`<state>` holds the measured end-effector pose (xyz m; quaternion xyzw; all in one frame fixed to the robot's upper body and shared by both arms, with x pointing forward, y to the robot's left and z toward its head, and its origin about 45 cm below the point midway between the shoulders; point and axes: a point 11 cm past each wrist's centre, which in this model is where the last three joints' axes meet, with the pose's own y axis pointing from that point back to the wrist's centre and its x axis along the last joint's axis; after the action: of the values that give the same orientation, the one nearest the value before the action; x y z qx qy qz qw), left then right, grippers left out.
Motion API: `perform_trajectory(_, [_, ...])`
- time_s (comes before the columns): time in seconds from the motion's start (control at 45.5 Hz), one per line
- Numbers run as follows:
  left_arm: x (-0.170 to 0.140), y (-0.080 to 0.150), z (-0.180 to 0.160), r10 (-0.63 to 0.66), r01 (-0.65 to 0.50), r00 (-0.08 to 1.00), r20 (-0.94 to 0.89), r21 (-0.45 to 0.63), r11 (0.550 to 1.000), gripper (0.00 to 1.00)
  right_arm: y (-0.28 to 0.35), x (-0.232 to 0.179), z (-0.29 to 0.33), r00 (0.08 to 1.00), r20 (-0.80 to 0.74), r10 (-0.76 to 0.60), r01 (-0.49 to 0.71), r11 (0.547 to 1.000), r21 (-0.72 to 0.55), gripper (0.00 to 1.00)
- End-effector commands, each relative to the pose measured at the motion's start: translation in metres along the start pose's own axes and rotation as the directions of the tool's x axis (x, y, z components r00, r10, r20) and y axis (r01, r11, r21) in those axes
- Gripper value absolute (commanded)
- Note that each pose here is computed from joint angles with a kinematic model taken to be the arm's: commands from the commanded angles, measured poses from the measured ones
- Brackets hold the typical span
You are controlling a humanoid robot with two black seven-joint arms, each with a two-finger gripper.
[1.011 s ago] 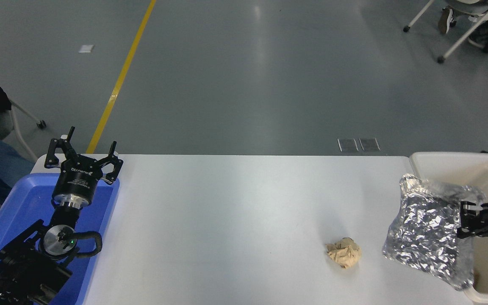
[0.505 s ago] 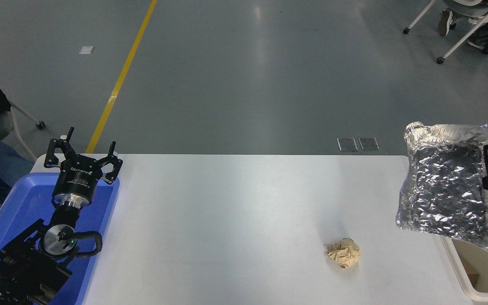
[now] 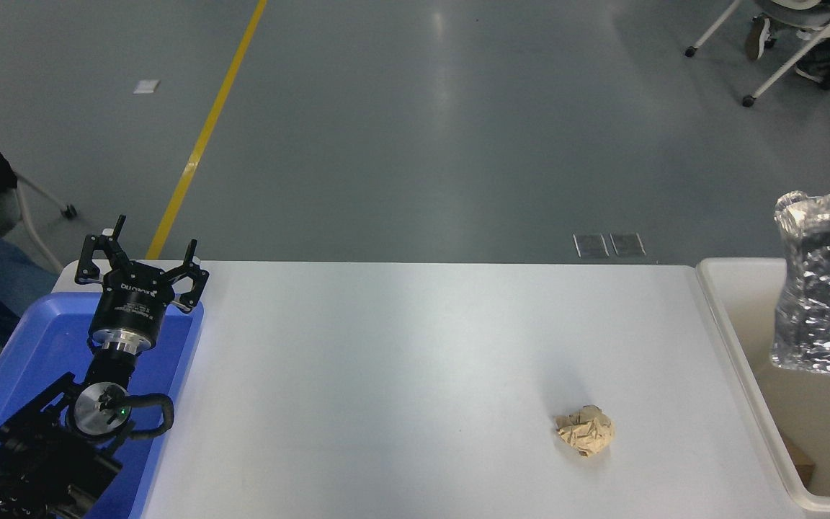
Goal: Pick up foil plate and place in dustbin
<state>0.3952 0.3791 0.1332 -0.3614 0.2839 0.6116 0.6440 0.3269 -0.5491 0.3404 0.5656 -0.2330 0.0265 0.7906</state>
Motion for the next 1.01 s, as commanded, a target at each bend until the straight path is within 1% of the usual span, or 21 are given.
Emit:
perform_trajectory(0.0, [-0.001, -0.001, 0.0, -0.002, 0.002, 1.0, 0.0, 0.0, 1.0, 1.0, -0.091, -0.03, 0.057, 0.993, 0.039, 0.111, -0.105, 0.986, -0.132, 0.0])
perform_trajectory(0.088, [-0.001, -0.001, 0.0, -0.002, 0.002, 1.0, -0.001, -0.001, 1.0, 1.0, -0.133, -0.059, 0.053, 0.992, 0.047, 0.114, -0.106, 0.984, -0.142, 0.0])
perform_trajectory(0.176, [0.0, 0.0, 0.0, -0.001, 0.001, 1.0, 0.0, -0.001, 1.0, 1.0, -0.164, -0.08, 0.047, 0.992, 0.019, 0.129, -0.124, 0.979, -0.164, 0.0])
perform_trajectory(0.264, [0.0, 0.0, 0.0, -0.001, 0.001, 1.0, 0.0, -0.001, 1.0, 1.0, -0.183, -0.093, 0.038, 0.988, -0.032, 0.152, -0.155, 0.972, -0.176, 0.0])
perform_trajectory(0.374, [0.001, 0.0, 0.0, 0.003, -0.003, 1.0, -0.001, -0.003, 1.0, 1.0, -0.198, -0.107, 0.018, 0.985, -0.068, 0.156, -0.165, 0.974, -0.154, 0.0])
perform_trajectory(0.484, [0.001, 0.0, 0.001, 0.003, -0.003, 1.0, -0.001, -0.005, 1.0, 1.0, -0.205, -0.115, 0.014, 0.983, -0.089, 0.16, -0.173, 0.973, -0.156, 0.0])
perform_trajectory(0.725, [0.001, 0.0, 0.001, 0.003, -0.003, 1.0, -0.001, -0.005, 1.0, 1.0, -0.21, -0.112, -0.005, 0.975, -0.109, 0.195, -0.208, 0.97, -0.126, 0.0])
perform_trajectory(0.747, [0.001, 0.0, 0.001, 0.004, -0.004, 1.0, -0.001, -0.005, 1.0, 1.0, -0.211, -0.113, -0.008, 0.975, -0.101, 0.196, -0.207, 0.971, -0.118, 0.1])
perform_trajectory(0.769, [0.0, 0.0, 0.001, 0.003, -0.003, 1.0, -0.001, -0.005, 1.0, 1.0, -0.212, -0.114, -0.011, 0.977, -0.089, 0.195, -0.205, 0.973, -0.111, 0.35])
perform_trajectory(0.791, [0.001, 0.0, 0.001, 0.003, -0.003, 1.0, -0.001, -0.005, 1.0, 1.0, -0.212, -0.114, -0.012, 0.977, -0.079, 0.197, -0.205, 0.973, -0.106, 0.75])
perform_trajectory(0.813, [0.0, 0.0, 0.001, 0.002, -0.002, 1.0, -0.001, -0.005, 1.0, 1.0, -0.213, -0.114, -0.014, 0.978, -0.065, 0.198, -0.204, 0.974, -0.1, 1.0])
perform_trajectory(0.989, [0.0, 0.0, 0.001, 0.002, -0.002, 1.0, -0.001, -0.005, 1.0, 1.0, -0.215, -0.118, -0.029, 0.983, -0.031, 0.178, -0.18, 0.982, -0.059, 1.0])
